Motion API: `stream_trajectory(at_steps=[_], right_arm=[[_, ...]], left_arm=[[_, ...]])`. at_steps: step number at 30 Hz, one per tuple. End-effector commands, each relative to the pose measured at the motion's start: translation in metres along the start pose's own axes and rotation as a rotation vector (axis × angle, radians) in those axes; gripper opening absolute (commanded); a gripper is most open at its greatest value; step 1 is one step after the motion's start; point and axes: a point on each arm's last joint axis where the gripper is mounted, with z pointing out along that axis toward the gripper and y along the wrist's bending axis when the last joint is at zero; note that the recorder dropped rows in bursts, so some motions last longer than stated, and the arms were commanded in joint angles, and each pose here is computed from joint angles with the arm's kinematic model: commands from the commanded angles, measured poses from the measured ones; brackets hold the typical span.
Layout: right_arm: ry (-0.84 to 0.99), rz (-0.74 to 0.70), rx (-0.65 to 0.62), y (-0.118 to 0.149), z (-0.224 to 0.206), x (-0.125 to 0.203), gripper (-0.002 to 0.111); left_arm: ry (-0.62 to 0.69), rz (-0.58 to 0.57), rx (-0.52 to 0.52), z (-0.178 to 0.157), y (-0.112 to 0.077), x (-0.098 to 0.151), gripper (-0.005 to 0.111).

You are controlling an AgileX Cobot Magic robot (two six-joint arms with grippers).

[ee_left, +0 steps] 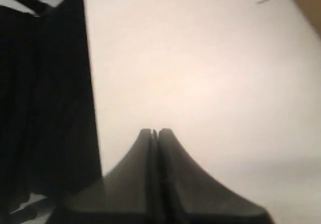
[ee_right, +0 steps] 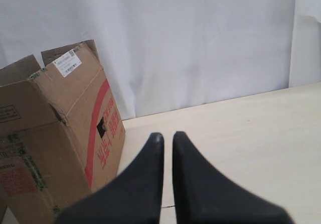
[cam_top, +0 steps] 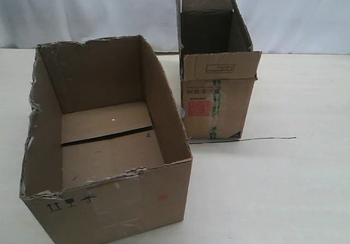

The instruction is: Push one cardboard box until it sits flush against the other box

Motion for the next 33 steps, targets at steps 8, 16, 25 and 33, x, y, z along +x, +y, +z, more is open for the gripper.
stream_trajectory(at_steps=[8, 16, 25, 33], right_arm=[[0.008, -0.008, 0.004, 0.0, 0.0, 0.002, 0.005], [0.008, -0.008, 0.004, 0.0, 0.0, 0.002, 0.005], [0.008, -0.008, 0.004, 0.0, 0.0, 0.002, 0.005], [0.008, -0.008, 0.004, 0.0, 0.0, 0.002, 0.005]], left_arm=[[-0.172, 0.103, 0.457, -0.043, -0.047, -0.005, 0.0], [-0.168, 0.272, 0.827, -0.065, -0.095, -0.005, 0.0], [-0.024, 0.521, 1.028, -0.059, -0.179, -0.019, 0.0], [0.067, 0.614, 0.825, -0.036, -0.197, -0.02, 0.0]])
